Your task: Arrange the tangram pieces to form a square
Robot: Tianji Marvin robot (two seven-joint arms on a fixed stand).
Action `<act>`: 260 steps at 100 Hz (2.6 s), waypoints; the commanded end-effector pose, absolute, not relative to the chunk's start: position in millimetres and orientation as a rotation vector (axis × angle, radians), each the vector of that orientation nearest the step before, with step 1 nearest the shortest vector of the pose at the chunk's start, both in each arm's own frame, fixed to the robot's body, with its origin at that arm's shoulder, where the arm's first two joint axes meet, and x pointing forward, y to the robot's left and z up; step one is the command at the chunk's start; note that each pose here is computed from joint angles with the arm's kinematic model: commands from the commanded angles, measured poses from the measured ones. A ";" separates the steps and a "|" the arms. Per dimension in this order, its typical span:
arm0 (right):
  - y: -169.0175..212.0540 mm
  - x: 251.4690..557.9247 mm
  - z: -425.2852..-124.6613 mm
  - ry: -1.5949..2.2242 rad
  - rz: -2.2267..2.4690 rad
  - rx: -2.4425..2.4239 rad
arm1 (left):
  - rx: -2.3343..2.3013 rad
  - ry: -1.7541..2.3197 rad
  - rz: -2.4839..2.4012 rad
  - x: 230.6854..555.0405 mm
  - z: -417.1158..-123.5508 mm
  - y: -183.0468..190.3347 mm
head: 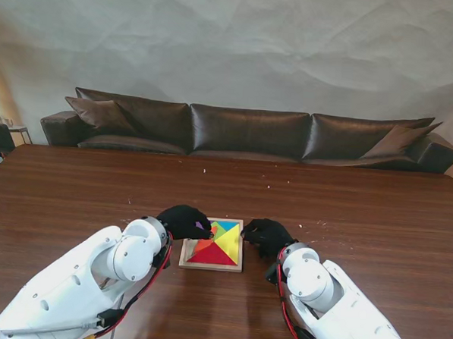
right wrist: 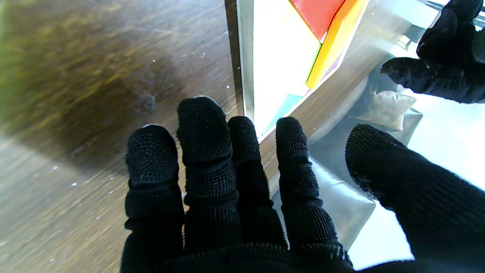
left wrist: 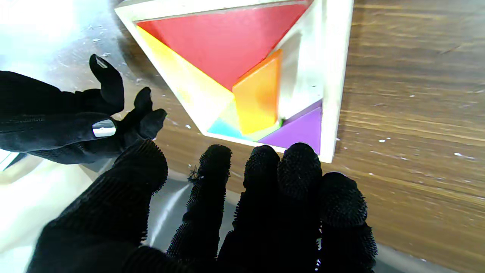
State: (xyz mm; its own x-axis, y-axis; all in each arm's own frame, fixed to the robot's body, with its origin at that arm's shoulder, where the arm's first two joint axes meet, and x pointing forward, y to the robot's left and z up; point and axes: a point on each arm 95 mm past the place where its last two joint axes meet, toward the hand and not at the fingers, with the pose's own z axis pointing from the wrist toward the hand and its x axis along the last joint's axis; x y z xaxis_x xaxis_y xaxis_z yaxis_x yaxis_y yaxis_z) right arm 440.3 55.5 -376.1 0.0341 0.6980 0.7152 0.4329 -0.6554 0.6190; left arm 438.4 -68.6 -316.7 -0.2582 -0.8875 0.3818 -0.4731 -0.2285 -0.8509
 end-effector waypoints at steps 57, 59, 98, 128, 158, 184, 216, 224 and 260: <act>57.5 435.7 -371.4 1.174 1.673 2.083 | -1.609 1.822 -1.520 467.3 -330.3 -78.1; 57.5 435.6 -371.2 1.174 1.673 2.083 | -1.609 1.824 -1.521 468.2 -331.0 -77.9; 58.1 433.7 -368.9 1.179 1.670 2.086 | -1.632 1.861 -1.471 473.4 -337.5 -75.0; 57.9 432.9 -368.7 1.175 1.669 2.087 | -1.634 1.906 -1.423 475.0 -342.5 -74.1; 57.4 432.8 -369.2 1.171 1.670 2.088 | -1.633 1.942 -1.362 474.9 -346.5 -70.4; 57.5 432.9 -370.2 1.173 1.670 2.089 | -1.639 1.949 -1.333 470.8 -349.2 -64.2; 57.8 433.6 -371.8 1.177 1.668 2.090 | -1.653 1.958 -1.322 466.5 -350.7 -57.4; 57.8 433.9 -372.3 1.178 1.667 2.091 | -1.651 1.965 -1.319 466.4 -350.1 -56.0; 58.0 435.3 -373.6 1.180 1.665 2.091 | -1.644 1.988 -1.309 468.7 -346.1 -51.8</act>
State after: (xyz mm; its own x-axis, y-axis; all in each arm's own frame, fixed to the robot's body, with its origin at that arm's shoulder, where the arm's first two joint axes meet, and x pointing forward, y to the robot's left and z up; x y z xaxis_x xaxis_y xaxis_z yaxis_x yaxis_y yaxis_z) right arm 436.8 53.9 -372.1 0.0397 0.6991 0.7139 0.4315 -0.6564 0.6188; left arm 468.8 -52.7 -346.9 -0.3284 -0.8809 0.3409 -0.6453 -0.0543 -0.7620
